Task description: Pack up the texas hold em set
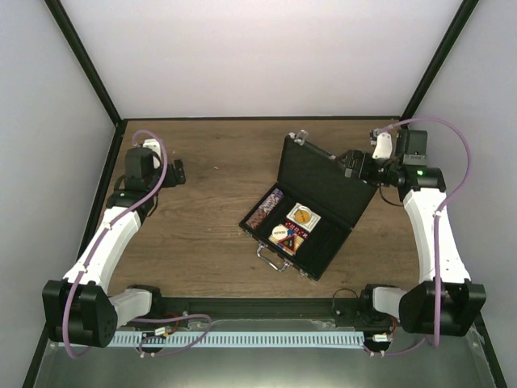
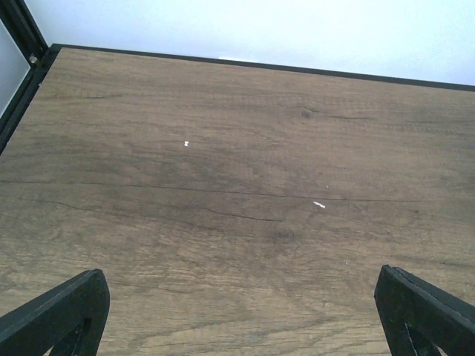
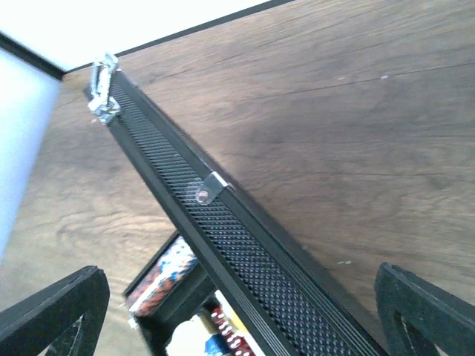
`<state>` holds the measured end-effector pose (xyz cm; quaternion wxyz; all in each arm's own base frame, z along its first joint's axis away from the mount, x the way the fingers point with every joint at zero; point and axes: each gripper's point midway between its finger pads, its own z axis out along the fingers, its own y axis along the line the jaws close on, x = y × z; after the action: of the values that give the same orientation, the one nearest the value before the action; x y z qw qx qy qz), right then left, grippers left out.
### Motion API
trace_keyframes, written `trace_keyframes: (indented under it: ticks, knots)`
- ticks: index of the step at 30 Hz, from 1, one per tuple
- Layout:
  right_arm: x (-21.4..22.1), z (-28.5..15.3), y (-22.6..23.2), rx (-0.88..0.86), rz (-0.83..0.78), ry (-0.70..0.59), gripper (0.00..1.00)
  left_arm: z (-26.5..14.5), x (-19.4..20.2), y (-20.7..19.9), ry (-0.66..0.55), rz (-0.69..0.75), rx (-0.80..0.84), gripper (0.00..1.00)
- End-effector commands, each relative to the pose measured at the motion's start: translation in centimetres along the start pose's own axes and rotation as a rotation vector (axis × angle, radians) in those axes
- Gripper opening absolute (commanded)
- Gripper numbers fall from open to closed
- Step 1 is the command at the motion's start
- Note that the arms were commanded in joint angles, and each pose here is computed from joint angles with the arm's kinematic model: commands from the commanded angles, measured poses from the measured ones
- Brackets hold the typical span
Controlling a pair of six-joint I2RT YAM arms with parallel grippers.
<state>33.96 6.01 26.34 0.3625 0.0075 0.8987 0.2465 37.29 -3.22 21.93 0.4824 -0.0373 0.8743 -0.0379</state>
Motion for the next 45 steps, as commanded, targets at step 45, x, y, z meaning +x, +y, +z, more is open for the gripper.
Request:
trace_keyframes:
  ticks: [45]
  knots:
    - [17.6,5.0,12.0,-0.174,-0.014,0.279,0.91,-2.6,6.6,-16.6,0.161,-0.183,0.535,0.72]
